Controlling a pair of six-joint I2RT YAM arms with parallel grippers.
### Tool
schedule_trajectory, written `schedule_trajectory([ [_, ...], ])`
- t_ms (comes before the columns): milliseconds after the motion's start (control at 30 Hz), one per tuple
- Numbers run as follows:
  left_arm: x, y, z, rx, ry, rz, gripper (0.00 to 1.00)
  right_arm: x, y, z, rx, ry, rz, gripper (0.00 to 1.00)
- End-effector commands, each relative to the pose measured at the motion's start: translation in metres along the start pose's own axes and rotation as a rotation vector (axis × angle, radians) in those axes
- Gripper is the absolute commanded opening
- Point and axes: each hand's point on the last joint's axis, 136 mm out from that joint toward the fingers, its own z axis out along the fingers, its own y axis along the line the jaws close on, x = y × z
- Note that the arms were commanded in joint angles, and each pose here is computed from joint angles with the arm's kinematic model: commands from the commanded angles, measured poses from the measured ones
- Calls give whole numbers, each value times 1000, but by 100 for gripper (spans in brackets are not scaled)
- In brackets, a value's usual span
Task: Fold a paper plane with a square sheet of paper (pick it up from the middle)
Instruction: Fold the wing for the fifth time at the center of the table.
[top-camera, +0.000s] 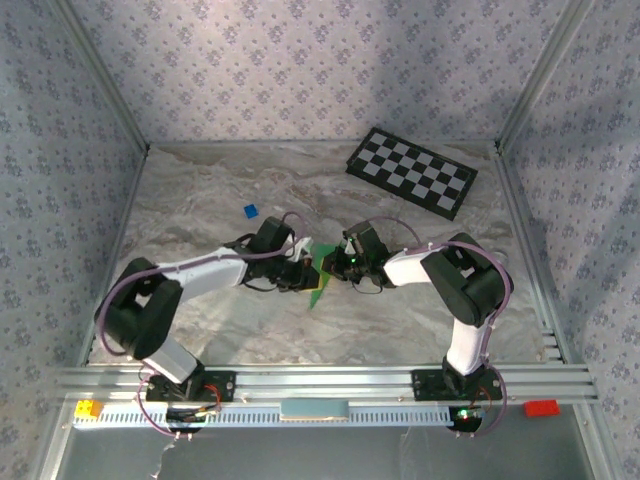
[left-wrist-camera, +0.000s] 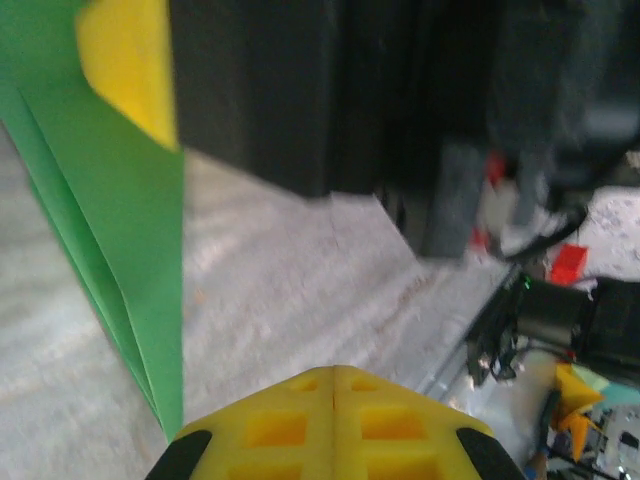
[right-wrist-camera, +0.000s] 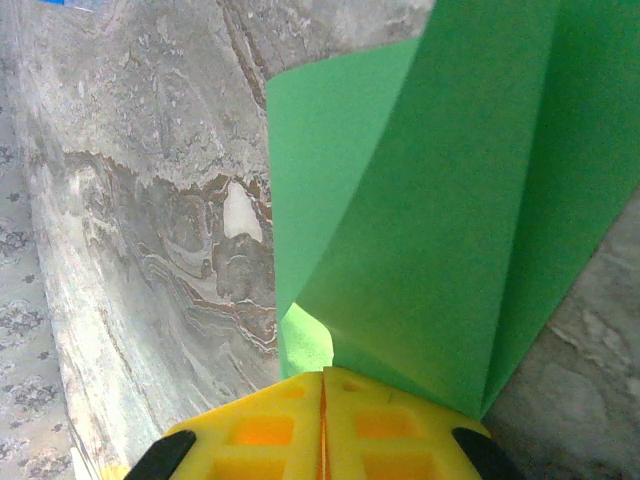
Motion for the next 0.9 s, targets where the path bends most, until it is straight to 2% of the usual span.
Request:
schedule_trajectory([
  [0, -13, 15, 10, -50, -11, -34, 0, 34, -60, 5, 205, 80, 76, 10],
  [267, -29, 22, 26, -53, -27, -53, 0, 33, -58, 5, 195, 79, 79, 10],
  [533, -25, 43, 36, -112, -14, -82, 0, 34, -58, 6, 193, 81, 80, 10],
  [700, -8, 71, 39, -216, 35, -100, 0, 33, -58, 5, 190, 80, 80, 10],
  [867, 28, 102, 37, -304, 113, -115, 0, 29, -51, 0, 174, 67, 70, 10],
])
